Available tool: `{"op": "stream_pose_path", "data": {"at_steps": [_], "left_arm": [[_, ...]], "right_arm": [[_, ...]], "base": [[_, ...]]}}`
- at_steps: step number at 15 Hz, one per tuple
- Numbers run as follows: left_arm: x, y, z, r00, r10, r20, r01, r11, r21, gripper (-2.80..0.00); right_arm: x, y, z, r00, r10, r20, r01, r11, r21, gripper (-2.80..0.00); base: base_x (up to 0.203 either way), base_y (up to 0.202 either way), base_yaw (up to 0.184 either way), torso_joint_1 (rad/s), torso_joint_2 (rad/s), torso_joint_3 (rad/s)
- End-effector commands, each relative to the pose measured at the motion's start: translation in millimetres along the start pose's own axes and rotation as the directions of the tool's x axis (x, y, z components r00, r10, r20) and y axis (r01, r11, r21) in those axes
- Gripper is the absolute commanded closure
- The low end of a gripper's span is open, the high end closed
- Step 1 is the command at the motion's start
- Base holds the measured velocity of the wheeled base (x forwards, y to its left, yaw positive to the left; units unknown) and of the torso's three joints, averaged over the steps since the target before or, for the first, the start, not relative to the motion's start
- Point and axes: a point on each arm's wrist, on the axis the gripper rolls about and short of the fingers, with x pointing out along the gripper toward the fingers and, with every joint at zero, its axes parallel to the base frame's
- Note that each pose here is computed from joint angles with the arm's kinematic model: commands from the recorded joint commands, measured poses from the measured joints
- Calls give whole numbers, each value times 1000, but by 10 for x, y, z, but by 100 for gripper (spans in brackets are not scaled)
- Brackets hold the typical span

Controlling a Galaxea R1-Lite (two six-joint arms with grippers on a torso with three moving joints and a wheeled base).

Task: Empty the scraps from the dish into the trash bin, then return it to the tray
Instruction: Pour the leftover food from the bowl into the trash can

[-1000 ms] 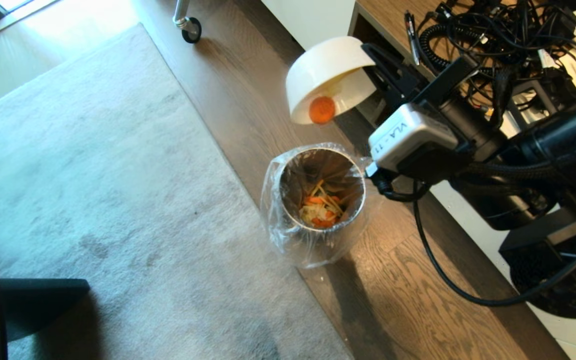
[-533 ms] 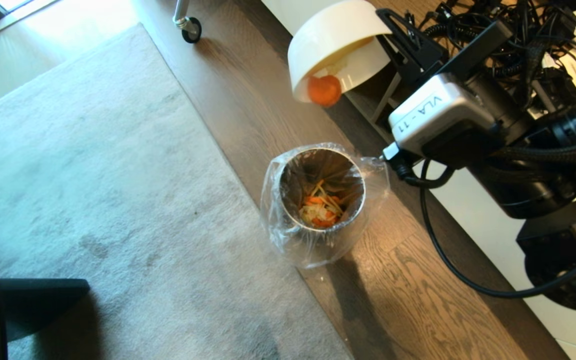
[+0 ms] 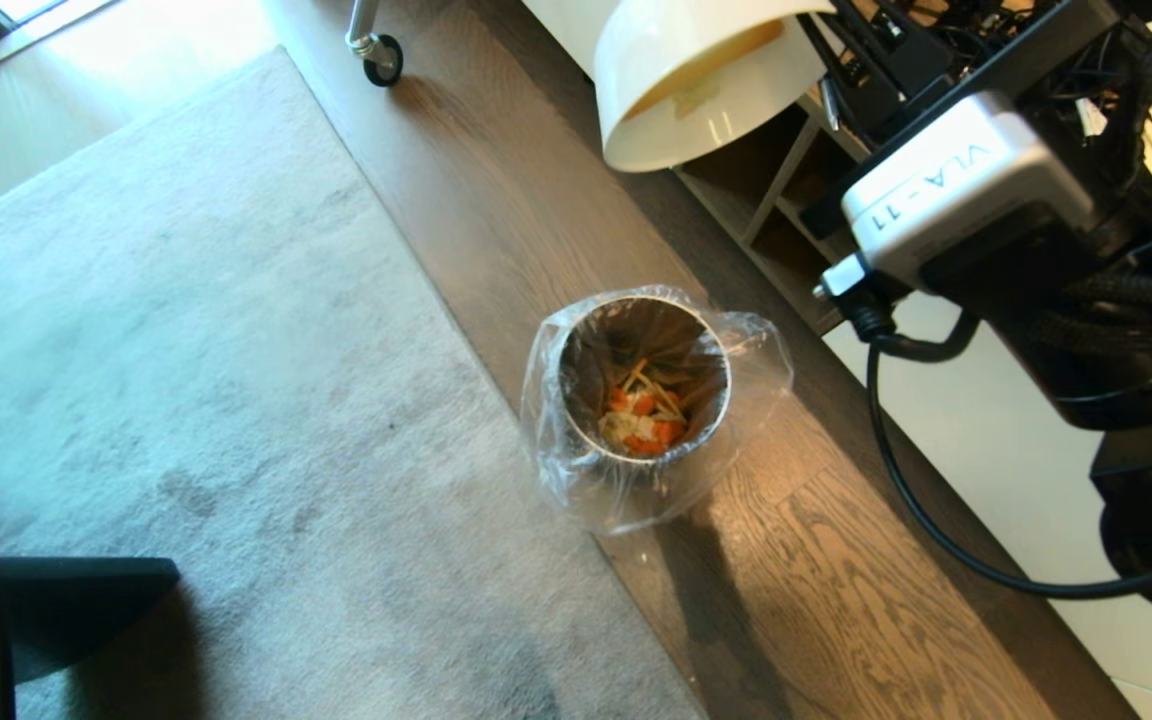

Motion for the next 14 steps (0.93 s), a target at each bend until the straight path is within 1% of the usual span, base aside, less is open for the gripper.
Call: {"op": "stream_pose_path", "data": {"at_steps": [1, 2, 4, 6, 8, 9, 10, 13, 14], "left_arm": [[0, 0, 0, 1000, 0, 1, 0, 1000, -1, 0], [0, 0, 0, 1000, 0, 1, 0, 1000, -1, 0], [0, 0, 0, 1000, 0, 1, 0, 1000, -1, 0], [0, 0, 0, 1000, 0, 1, 0, 1000, -1, 0], [0, 0, 0, 1000, 0, 1, 0, 1000, -1, 0], [0, 0, 0, 1000, 0, 1, 0, 1000, -1, 0], [0, 0, 0, 1000, 0, 1, 0, 1000, -1, 0], [0, 0, 0, 1000, 0, 1, 0, 1000, -1, 0], [0, 0, 0, 1000, 0, 1, 0, 1000, -1, 0]], "right_arm": [[8, -79, 20, 998, -54, 18, 55, 998, -16, 0], [13, -105, 28, 998, -60, 36, 61, 998, -17, 0], [96, -216, 51, 992, -112, 56, 113, 993, -21, 0], [120, -251, 101, 989, -127, 78, 128, 992, -5, 0], [169, -351, 132, 982, -168, 91, 169, 986, 1, 0], [171, -357, 139, 981, -170, 93, 171, 985, 5, 0], [136, -324, 146, 984, -152, 92, 151, 988, 15, 0], [117, -395, 172, 982, -165, 97, 163, 986, 24, 0], [84, -365, 174, 985, -148, 94, 146, 989, 28, 0]], "base": [[0, 0, 0, 0, 0, 0], [0, 0, 0, 0, 0, 0], [0, 0, 0, 0, 0, 0], [0, 0, 0, 0, 0, 0], [0, 0, 0, 0, 0, 0], [0, 0, 0, 0, 0, 0], [0, 0, 0, 0, 0, 0], [0, 0, 0, 0, 0, 0], [0, 0, 0, 0, 0, 0]]}}
